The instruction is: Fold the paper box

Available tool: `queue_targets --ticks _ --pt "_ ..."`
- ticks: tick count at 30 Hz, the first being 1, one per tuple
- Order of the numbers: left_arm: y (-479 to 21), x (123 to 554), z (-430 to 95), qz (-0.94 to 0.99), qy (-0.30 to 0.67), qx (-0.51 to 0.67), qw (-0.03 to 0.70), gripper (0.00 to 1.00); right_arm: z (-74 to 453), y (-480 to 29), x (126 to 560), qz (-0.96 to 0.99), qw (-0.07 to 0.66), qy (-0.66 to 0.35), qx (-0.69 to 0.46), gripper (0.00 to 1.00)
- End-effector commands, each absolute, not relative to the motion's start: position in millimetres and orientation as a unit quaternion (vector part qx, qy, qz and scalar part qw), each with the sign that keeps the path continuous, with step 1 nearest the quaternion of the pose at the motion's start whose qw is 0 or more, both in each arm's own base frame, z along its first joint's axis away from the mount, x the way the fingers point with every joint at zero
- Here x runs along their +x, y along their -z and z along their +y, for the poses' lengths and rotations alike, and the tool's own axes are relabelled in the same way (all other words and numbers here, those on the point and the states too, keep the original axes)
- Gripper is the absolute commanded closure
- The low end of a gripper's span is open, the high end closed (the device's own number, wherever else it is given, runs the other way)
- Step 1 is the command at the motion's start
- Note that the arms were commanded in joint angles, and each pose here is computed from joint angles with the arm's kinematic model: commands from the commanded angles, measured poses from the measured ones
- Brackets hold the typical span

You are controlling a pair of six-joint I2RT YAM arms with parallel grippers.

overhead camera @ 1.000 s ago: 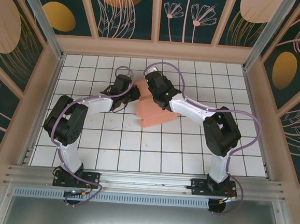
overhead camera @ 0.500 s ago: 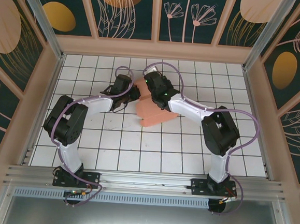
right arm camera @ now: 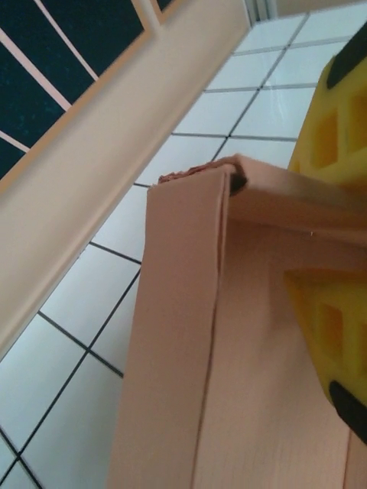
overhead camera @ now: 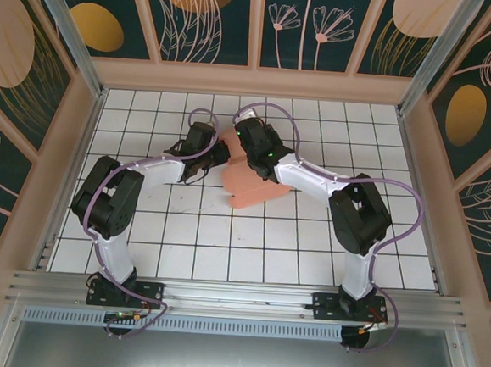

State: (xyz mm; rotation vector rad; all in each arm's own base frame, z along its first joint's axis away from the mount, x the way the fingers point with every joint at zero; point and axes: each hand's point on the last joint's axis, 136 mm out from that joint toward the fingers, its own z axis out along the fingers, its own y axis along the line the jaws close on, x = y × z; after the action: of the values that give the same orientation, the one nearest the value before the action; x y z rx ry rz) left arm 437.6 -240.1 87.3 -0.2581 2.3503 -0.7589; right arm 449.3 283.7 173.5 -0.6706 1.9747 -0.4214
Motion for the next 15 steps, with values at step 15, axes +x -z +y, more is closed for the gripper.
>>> queue_targets --ticks 15 --pt "-120.8 446.1 -260.9 0.872 0.335 -0.073 0.349 1.00 302.7 -250.5 401.7 0.785 0.553 -0.064 -0.271 0.29"
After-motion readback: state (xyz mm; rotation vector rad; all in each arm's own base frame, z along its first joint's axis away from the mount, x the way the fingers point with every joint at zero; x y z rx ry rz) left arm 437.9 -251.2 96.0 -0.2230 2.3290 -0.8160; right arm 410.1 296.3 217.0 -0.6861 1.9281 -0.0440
